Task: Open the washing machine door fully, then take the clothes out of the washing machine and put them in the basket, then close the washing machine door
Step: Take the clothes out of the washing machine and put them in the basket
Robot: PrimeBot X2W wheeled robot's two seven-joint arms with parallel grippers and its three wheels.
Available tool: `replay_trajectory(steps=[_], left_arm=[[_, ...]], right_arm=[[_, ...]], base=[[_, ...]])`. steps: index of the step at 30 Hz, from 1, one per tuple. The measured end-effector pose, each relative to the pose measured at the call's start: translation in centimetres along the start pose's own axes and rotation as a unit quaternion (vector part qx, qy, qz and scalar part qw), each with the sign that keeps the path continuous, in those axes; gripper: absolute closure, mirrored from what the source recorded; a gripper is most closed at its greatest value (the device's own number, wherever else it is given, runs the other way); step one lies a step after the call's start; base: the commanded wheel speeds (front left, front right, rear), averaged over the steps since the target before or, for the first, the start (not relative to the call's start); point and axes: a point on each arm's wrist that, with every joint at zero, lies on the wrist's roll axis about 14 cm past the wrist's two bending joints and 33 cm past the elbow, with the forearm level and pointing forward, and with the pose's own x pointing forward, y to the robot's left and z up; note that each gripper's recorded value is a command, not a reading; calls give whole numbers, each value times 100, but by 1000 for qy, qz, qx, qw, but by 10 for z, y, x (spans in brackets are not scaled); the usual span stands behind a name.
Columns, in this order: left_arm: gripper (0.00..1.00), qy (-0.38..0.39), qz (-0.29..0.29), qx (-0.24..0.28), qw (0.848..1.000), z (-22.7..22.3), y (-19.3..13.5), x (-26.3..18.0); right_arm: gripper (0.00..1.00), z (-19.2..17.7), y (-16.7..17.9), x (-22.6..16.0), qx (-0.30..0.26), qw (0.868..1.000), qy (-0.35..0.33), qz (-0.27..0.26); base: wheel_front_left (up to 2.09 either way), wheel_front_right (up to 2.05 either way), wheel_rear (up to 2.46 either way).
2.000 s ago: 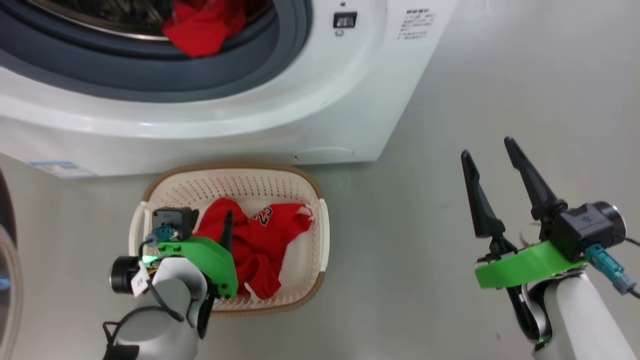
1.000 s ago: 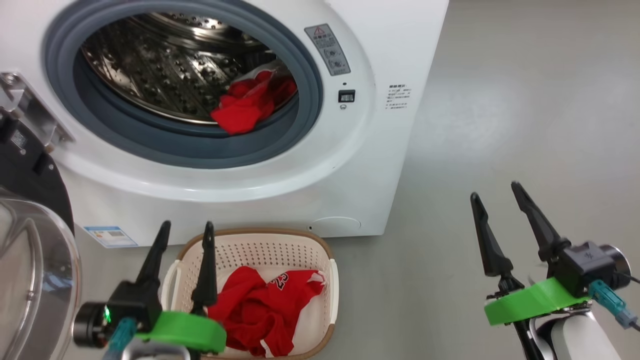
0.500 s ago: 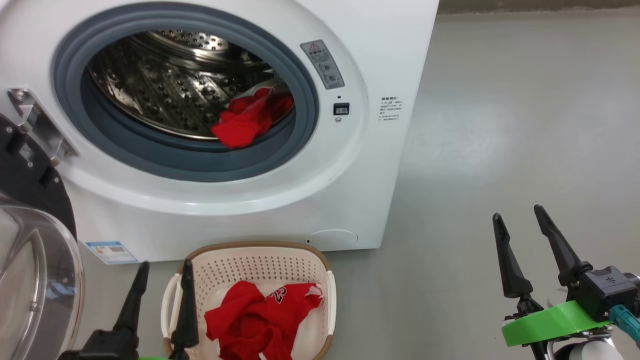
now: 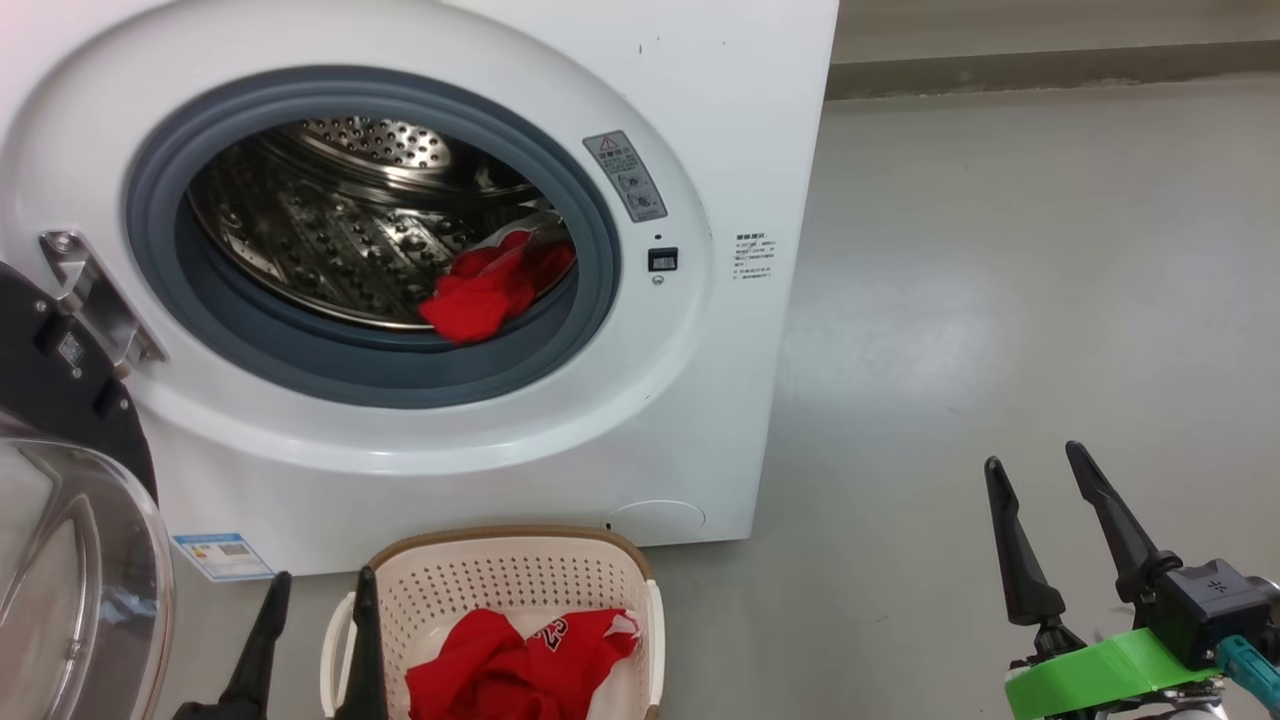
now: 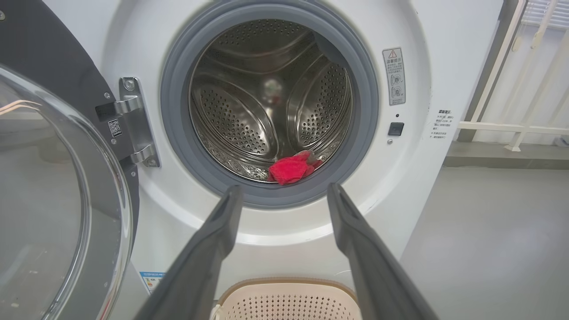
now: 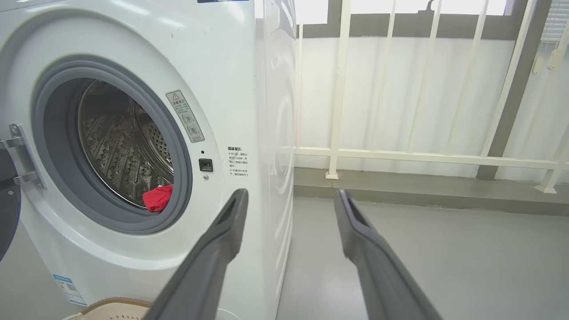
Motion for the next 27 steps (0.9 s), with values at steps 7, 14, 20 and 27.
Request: replay_trajectory(steps=[7, 14, 20, 27], left_arm=[[0, 4, -5, 4, 1000, -2, -2, -4], [0, 3, -10, 7, 1000, -2, -5, -4], [0, 6, -8, 3, 1000, -4, -6, -5], [0, 11, -4, 2, 1000, -7, -4, -7]], right_arm=[[0, -1, -2, -6, 0, 1000, 2, -4], [0, 0, -2, -6, 1, 1000, 1, -5], [0, -1, 0, -6, 1, 1000, 2, -2], [0, -2, 2, -4, -3, 1000, 4, 2]], base=[[0, 0, 0], [0, 0, 0], [0, 0, 0], [0, 0, 0]])
